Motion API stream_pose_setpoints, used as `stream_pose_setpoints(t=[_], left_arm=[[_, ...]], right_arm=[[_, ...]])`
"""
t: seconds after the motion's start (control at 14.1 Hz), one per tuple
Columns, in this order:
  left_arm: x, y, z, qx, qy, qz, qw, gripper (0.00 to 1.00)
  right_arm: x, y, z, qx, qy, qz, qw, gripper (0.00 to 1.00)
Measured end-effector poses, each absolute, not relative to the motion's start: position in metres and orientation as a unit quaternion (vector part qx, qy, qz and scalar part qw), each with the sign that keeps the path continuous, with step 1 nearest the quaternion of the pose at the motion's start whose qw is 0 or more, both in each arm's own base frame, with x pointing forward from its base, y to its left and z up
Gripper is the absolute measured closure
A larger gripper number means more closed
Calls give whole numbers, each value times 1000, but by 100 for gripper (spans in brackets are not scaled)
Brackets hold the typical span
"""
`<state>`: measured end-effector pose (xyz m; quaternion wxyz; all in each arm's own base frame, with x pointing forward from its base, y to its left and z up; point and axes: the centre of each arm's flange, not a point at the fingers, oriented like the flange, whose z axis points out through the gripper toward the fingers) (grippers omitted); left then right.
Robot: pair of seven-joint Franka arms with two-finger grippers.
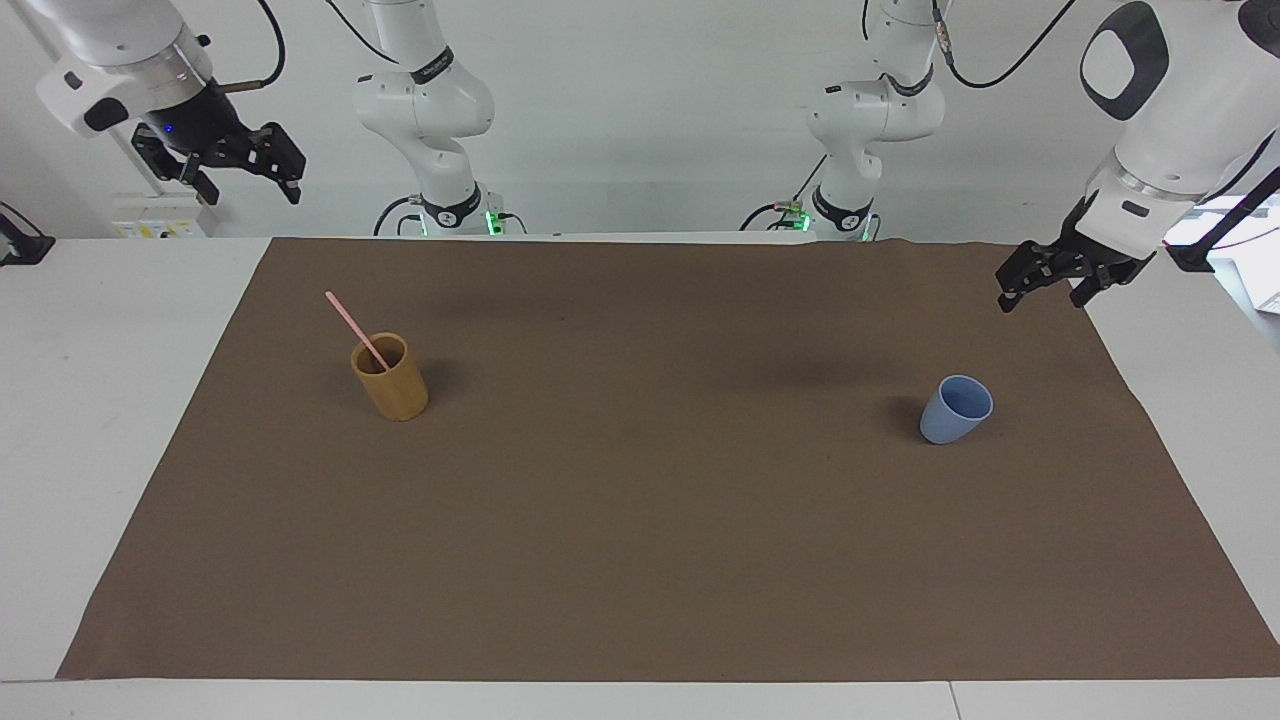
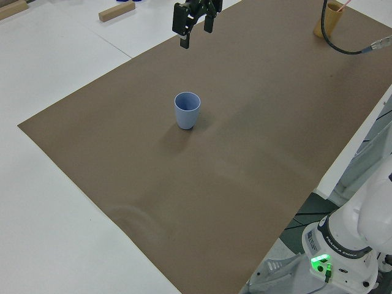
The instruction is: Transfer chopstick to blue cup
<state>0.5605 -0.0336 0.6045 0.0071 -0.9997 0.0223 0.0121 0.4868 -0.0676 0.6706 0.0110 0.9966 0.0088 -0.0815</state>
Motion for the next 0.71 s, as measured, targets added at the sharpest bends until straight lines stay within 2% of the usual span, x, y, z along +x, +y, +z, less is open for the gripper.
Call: stream_pose_setpoints(t=[0.35, 0.5, 0.71], left_arm=[[565, -17, 596, -1000, -6, -3, 8, 0], [572, 5, 560, -999, -40, -29, 7, 0], [572, 13, 477, -997, -63, -41, 5, 0]], right_arm=[[487, -67, 671, 997, 9, -82, 11, 0], [487, -67, 670, 997, 10, -82, 11, 0], [486, -65, 667, 996, 11, -85, 8, 0]])
